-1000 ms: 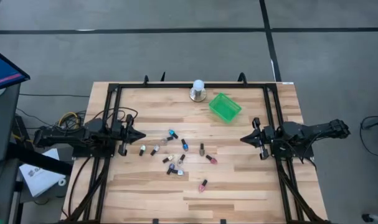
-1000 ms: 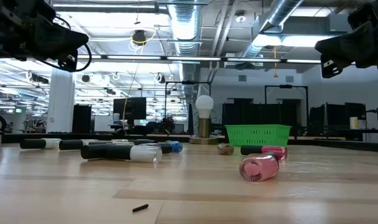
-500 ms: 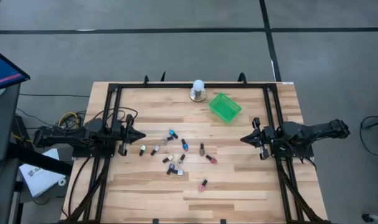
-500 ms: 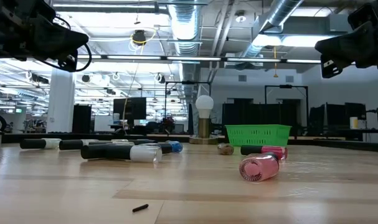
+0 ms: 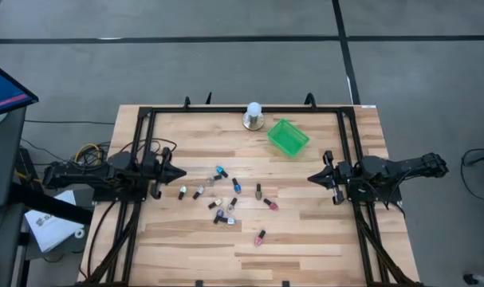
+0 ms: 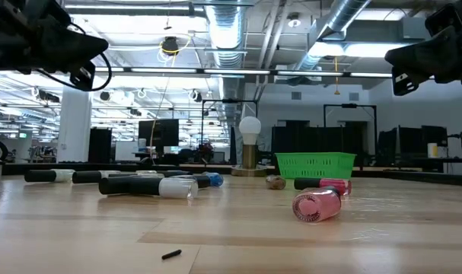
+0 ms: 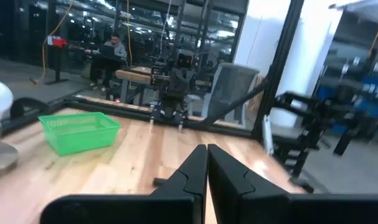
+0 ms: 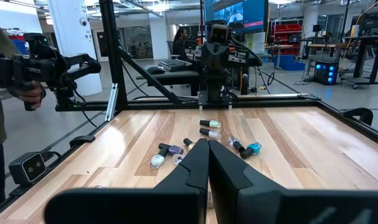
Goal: Pick & Place Nail Polish
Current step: Put the light green nail polish bottle into the green bin
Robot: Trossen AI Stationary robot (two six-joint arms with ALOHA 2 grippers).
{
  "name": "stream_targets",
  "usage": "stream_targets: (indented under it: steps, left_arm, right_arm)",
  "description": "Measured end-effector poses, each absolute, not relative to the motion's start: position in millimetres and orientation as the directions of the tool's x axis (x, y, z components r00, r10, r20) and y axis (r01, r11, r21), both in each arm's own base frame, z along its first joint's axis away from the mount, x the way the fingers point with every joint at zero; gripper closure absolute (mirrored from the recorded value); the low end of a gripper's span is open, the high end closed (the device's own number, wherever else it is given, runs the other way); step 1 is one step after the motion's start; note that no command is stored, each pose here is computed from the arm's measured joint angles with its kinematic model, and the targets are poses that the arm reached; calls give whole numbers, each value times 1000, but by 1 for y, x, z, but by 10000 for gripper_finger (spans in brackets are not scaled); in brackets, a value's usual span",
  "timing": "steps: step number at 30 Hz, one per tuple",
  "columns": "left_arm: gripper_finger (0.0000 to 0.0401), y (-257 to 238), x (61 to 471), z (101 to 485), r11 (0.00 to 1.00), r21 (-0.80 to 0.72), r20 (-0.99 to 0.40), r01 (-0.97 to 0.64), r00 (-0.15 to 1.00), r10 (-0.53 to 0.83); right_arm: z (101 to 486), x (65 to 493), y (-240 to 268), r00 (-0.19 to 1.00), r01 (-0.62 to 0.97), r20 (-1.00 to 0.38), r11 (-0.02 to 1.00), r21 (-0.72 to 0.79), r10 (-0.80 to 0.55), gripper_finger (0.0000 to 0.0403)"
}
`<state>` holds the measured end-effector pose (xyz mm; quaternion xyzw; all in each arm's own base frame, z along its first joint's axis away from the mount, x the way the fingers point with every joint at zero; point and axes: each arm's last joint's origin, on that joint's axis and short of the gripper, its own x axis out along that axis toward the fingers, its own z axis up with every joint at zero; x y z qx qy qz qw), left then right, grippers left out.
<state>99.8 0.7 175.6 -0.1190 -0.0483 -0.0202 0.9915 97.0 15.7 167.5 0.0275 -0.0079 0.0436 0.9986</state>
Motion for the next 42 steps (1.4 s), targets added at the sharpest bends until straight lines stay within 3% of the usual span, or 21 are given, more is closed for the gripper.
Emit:
stream_targets:
  steps: [9,13,18,22,25,28,31,33,37,42]
  left_arm:
    - [393,0,99,181,867,-487,158,109,987,-35]
    - [393,2,97,190,800,-583,253,139,967,16]
    - [400,2,95,215,649,-717,351,254,936,22]
    - [400,-1,101,260,618,-736,351,276,936,0]
    - [400,-4,118,290,619,-771,168,150,985,-29]
    - [401,-7,140,304,631,-761,-231,-151,972,-45]
    - [401,-8,158,302,602,-648,-607,-467,794,-37]
    - [401,-9,167,295,566,-541,-772,-622,634,-42]
    - [398,-11,181,270,509,-354,-926,-784,368,-77]
    - [368,-13,190,239,500,-204,-978,-842,194,-73]
  right_arm:
    - [168,97,16,996,-87,18,995,54,86,403]
    - [167,97,16,996,-87,18,995,54,86,403]
    - [168,97,16,996,-87,18,995,55,86,403]
    - [168,97,15,997,-78,18,995,55,77,403]
    - [168,97,15,997,-76,19,996,55,76,403]
    - [168,97,15,997,-77,19,996,54,76,403]
    - [167,97,15,997,-77,18,996,54,76,403]
    - [167,97,15,997,-77,18,996,54,76,403]
    - [168,97,15,997,-77,18,996,55,76,403]
    - [168,97,15,997,-77,19,996,54,76,403]
